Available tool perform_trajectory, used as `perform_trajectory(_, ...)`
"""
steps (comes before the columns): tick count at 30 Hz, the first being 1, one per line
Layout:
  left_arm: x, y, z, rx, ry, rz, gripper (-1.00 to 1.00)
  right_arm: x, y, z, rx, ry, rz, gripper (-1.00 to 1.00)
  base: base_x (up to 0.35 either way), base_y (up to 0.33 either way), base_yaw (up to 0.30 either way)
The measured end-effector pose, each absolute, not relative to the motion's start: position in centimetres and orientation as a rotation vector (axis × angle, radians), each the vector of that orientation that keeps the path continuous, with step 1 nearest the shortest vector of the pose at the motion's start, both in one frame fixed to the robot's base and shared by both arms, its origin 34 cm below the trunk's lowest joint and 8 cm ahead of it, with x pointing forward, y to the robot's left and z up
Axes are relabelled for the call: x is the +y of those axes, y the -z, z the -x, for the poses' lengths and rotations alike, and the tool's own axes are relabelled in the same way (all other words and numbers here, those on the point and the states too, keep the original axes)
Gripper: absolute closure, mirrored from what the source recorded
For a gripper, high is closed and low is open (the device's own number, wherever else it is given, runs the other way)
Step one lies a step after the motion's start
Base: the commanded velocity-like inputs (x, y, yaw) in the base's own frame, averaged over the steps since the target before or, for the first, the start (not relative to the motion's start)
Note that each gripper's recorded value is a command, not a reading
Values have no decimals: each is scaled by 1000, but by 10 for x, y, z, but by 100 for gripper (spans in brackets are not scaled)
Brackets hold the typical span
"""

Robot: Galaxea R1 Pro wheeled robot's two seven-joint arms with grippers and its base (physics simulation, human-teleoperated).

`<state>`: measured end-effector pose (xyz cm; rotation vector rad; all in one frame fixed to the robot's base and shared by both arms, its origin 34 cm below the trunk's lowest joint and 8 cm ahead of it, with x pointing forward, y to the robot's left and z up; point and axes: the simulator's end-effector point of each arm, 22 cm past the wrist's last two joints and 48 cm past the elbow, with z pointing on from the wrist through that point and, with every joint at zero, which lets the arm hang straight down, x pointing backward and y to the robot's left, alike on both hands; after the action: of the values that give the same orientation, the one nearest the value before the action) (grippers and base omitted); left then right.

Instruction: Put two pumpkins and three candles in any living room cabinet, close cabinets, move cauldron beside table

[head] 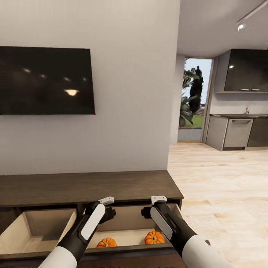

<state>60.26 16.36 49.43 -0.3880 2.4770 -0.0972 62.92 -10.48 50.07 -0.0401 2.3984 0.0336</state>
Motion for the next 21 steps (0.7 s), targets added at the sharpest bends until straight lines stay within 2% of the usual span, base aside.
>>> perform_trajectory(4,163,-503,-603,2461,101,385,-100,-105,-510,-629,2382,-33,40,-100,-164,44,0)
perform_trajectory(14,164,-526,-605,2439,101,383,-100,-105,-534,-632,2359,-34,39,-100,-17,4,0)
perform_trajectory(21,164,-541,-610,2440,99,383,-100,-105,-551,-638,2350,-36,33,-100,-116,0,0)
